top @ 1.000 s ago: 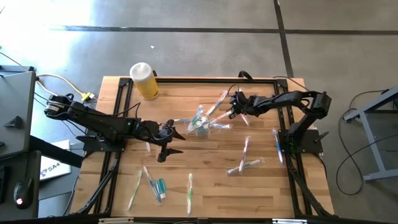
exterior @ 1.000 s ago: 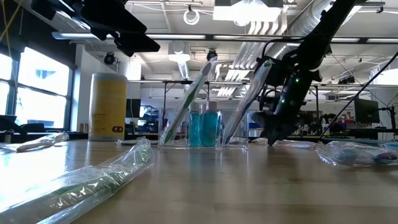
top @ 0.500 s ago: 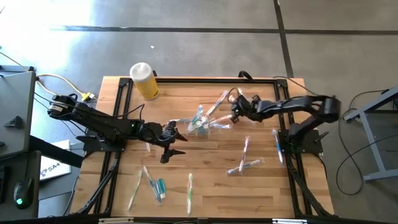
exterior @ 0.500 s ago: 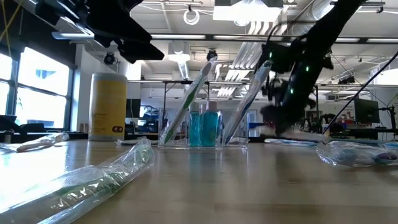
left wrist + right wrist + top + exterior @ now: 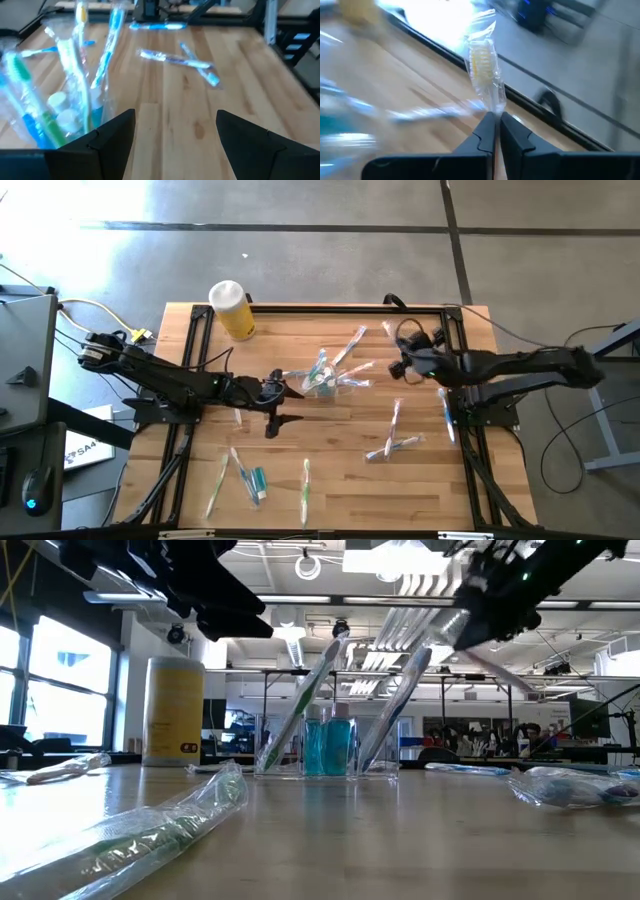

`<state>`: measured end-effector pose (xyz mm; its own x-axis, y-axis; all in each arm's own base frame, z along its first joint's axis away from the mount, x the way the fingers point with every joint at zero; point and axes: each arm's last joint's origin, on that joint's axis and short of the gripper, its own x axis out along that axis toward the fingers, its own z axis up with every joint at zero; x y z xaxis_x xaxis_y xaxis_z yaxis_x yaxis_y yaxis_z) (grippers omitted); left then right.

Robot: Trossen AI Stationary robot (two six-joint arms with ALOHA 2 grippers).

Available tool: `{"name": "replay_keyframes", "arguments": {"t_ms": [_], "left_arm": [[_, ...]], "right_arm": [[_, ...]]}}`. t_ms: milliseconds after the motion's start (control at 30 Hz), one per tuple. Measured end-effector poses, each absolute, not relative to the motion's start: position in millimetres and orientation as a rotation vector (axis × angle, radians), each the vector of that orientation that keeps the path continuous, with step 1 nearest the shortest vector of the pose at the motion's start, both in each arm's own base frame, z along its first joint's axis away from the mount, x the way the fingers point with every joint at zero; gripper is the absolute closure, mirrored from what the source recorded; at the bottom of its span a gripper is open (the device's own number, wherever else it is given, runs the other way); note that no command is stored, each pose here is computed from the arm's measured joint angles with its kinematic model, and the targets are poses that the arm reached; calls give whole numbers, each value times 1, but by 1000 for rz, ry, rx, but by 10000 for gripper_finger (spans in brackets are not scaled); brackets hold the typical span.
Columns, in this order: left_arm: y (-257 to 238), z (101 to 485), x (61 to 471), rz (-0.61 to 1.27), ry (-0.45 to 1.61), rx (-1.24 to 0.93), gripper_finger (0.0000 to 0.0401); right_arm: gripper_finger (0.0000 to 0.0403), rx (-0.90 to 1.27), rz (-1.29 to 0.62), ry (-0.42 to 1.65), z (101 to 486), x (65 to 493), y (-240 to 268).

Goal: Pick & Place toothbrushing station
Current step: Put the top orange toothbrush into the transparent organizer

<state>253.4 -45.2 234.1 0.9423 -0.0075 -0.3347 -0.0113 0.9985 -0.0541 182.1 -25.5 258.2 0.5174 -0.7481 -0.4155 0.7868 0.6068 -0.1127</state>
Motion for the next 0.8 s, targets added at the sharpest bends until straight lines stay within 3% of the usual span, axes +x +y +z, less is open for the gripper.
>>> {"name": "replay_keyframes", "arguments": {"t_ms": [400, 800], "left_arm": [[-48, 256, 260, -54, 101, -37, 130], [-53, 261, 282, -80, -169, 34, 130]], "right_arm": [[403, 13, -189, 171, 296, 189, 64], [401, -135, -54, -2, 286, 235, 92]]}}
